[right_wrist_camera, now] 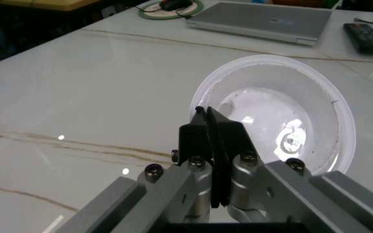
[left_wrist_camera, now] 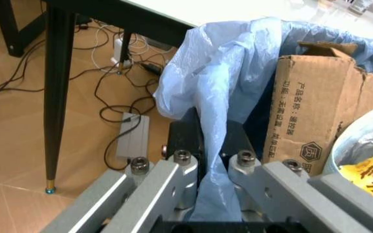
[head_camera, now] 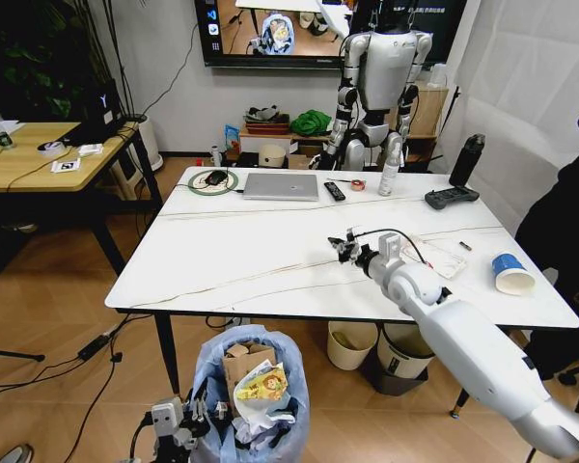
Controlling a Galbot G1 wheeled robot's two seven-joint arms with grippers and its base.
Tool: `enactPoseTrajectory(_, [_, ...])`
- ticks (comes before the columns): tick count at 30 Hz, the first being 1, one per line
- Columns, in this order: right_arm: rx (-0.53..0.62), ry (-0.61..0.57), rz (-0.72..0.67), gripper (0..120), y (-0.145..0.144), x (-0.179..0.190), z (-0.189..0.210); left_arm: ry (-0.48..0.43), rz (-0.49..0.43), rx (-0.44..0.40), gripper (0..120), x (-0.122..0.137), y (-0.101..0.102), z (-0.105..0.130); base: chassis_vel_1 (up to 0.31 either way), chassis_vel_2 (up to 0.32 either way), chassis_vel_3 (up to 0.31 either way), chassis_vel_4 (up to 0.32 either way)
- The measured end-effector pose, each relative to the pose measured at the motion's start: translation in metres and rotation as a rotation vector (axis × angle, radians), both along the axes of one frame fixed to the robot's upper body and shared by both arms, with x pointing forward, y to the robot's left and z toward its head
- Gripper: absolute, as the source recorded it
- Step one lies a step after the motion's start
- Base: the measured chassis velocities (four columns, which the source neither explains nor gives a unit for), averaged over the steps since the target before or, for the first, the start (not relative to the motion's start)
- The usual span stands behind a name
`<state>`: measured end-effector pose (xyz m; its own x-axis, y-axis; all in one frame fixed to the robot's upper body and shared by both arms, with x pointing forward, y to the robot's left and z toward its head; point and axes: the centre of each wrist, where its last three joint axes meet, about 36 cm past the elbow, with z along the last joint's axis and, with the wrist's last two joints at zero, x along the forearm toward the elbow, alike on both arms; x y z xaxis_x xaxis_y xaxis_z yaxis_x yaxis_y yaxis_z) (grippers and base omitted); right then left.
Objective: Pick up the trash bin and place the trash from the table into it.
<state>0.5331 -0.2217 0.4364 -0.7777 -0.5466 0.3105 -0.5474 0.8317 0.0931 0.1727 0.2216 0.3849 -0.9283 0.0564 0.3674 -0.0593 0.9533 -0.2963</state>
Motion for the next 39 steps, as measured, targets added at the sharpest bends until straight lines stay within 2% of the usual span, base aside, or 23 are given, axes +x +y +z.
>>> enactPoseTrajectory(19, [0.025,-0.012,0.113,0,0.026,-0.034,0.002,-0.003,0.068,-0.053,1,0.019,0.011,-0.005,0.0,0.0,0.0,0.0])
enactPoseTrajectory(32, [0.19,-0.048,0.262,0,0.041,-0.099,0.023,-0.008,0.073,-0.057,1,0.021,0.012,-0.002,0.0,0.0,0.0,0.0])
enactPoseTrajectory(39, [0.29,-0.045,0.385,0,0.074,-0.138,0.039,-0.012,0.082,-0.05,1,0.018,0.014,0.003,0.0,0.0,0.0,0.0])
